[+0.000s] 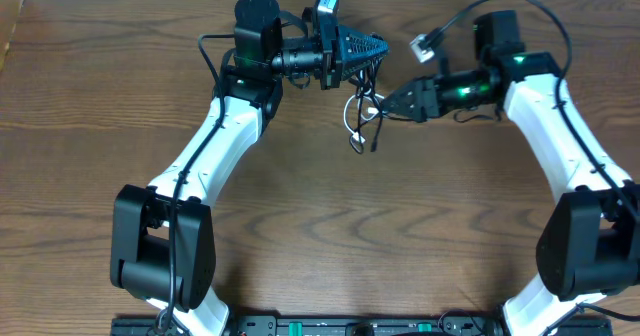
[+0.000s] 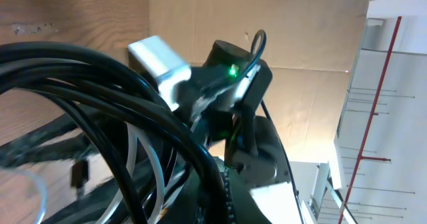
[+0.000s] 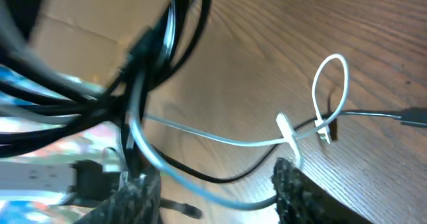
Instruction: Untangle cables
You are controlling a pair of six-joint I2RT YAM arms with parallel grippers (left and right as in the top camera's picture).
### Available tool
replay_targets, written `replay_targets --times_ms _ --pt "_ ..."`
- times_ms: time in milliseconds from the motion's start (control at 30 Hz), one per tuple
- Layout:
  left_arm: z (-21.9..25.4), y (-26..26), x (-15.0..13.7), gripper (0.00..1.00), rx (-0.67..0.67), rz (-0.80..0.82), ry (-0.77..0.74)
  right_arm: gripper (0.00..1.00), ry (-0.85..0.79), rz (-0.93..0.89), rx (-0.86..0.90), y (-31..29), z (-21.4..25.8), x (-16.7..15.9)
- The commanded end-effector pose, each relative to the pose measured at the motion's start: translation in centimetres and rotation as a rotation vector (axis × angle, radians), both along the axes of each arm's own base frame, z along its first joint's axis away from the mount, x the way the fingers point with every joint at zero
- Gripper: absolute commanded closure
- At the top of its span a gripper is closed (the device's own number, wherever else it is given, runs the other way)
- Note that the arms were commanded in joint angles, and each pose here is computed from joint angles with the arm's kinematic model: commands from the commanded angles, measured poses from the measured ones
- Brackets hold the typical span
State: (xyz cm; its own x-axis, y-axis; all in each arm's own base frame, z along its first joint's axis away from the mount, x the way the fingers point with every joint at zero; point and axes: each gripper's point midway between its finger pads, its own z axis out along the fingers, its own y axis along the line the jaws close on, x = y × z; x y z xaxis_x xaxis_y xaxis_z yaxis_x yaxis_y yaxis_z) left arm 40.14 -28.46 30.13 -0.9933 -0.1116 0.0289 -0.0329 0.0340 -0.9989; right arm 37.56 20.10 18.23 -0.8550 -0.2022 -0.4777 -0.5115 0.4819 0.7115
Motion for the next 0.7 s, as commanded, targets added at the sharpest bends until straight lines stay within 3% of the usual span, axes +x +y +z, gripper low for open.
replay_targets --times_ms 0,67,167,300,467,667 --pt "1.5 0.2 -0.2 0.92 -0.013 0.003 -0.030 0.62 -0.078 -0.027 -0.147 -0.2 -0.9 0.9" --pt "1.5 0.2 -0.3 0.92 -0.013 -0.001 -0.030 0.71 -0.065 -0.086 -0.200 -0.8 -1.5 1.8" --pt "1.5 0.3 -0.4 0.93 -0.014 -0.009 -0.030 0.97 -0.068 -0.146 -0.226 -1.6 -1.7 2.9" --pt "1.5 0.8 -0.5 0.93 -0.011 -0.023 -0.068 0.99 0.030 -0.358 -0.340 -5.4 -3.2 4.5" --pt "0.8 2.3 -0.2 0.93 0.023 -0.034 -0.242 0.99 0.207 -0.738 -0.583 -13.8 -5.9 4.8" --pt "-3.8 4.5 0.2 0.93 0.139 -0.002 -0.183 0.99 0.325 -0.864 -0.673 -18.5 -6.9 3.0"
